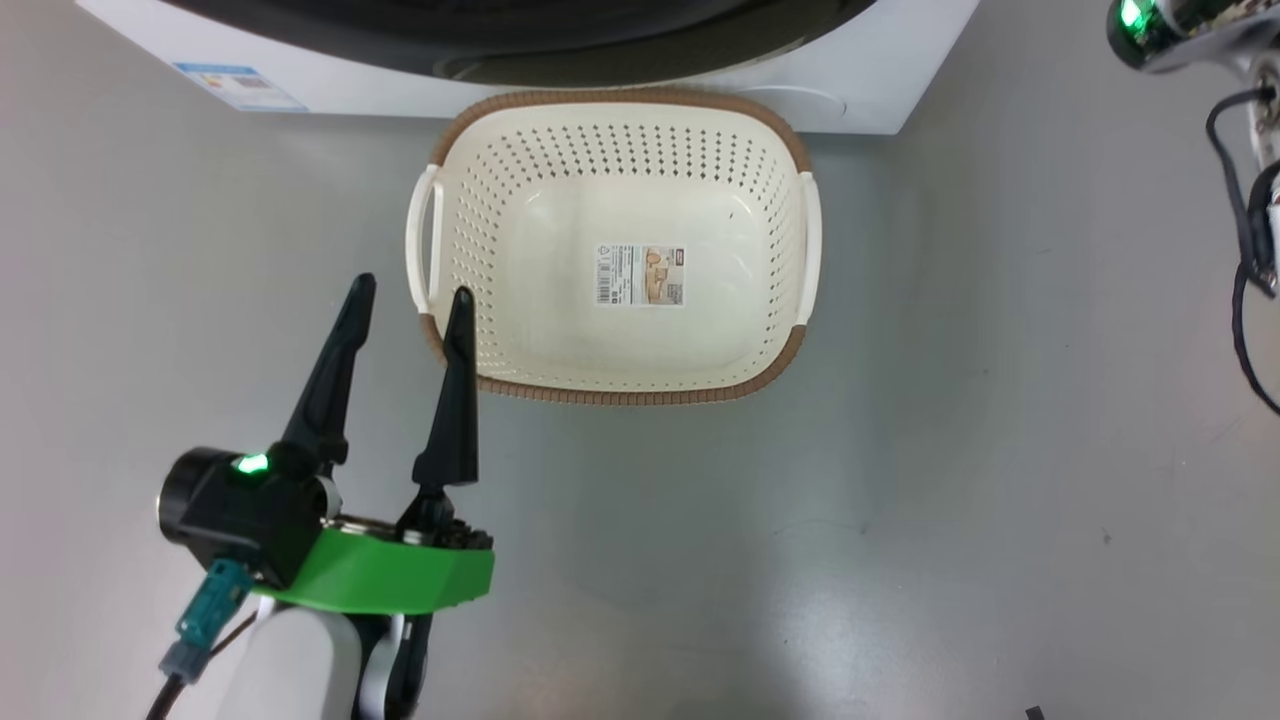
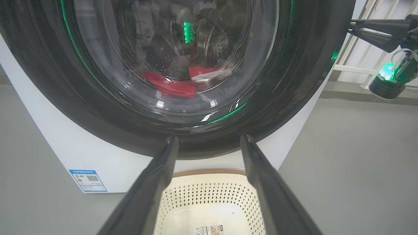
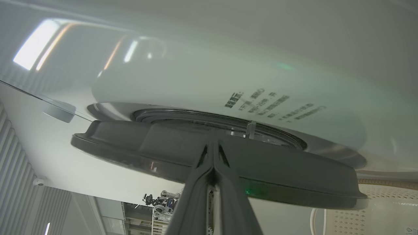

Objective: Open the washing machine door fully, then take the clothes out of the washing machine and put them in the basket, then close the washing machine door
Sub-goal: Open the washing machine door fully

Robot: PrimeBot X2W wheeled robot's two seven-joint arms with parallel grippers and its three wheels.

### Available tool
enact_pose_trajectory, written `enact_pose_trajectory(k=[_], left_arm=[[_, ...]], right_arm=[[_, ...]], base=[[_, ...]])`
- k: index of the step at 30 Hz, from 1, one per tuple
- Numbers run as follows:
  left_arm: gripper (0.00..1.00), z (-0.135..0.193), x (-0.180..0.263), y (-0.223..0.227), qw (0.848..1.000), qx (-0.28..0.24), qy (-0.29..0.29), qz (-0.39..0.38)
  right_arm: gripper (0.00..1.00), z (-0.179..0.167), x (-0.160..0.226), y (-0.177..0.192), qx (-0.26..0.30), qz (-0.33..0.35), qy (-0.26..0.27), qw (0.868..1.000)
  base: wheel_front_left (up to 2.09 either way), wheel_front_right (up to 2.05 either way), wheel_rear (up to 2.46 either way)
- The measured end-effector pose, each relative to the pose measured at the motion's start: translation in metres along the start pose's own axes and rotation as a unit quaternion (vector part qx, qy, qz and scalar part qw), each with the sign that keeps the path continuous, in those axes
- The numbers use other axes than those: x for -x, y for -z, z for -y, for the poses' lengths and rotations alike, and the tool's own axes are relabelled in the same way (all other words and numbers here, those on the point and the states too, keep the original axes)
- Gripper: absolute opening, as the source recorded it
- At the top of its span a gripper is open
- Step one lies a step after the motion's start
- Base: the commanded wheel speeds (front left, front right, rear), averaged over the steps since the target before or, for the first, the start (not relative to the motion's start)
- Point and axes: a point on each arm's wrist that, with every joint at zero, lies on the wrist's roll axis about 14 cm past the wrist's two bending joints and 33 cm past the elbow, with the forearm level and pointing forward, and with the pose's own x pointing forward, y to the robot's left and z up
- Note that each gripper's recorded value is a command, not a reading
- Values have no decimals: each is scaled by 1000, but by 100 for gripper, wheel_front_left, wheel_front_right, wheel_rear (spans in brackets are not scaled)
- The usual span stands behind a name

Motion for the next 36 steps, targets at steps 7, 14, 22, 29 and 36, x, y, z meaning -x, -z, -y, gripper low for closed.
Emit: enact_pose_trajectory(k=[7, 14, 22, 29, 36], left_arm=[[100, 4, -7, 0, 1000, -13, 9, 2], [100, 5, -7, 10, 1000, -15, 13, -10], [100, 5, -8, 15, 1000, -18, 12, -16], [100, 7, -10, 8, 1000, -18, 14, -9], [100, 8, -10, -4, 1000, -16, 13, 6]], right_arm=[[0, 0, -14, 6, -1, -38, 1, 999], [0, 2, -25, 6, -1, -50, 1, 999], [0, 12, -27, 20, 4, -101, 15, 995], [0, 6, -23, 31, 16, -141, 20, 990], [0, -7, -16, 42, 30, -169, 24, 985]], base=[[0, 0, 0], [0, 0, 0], [0, 0, 0], [0, 0, 0], [0, 0, 0]])
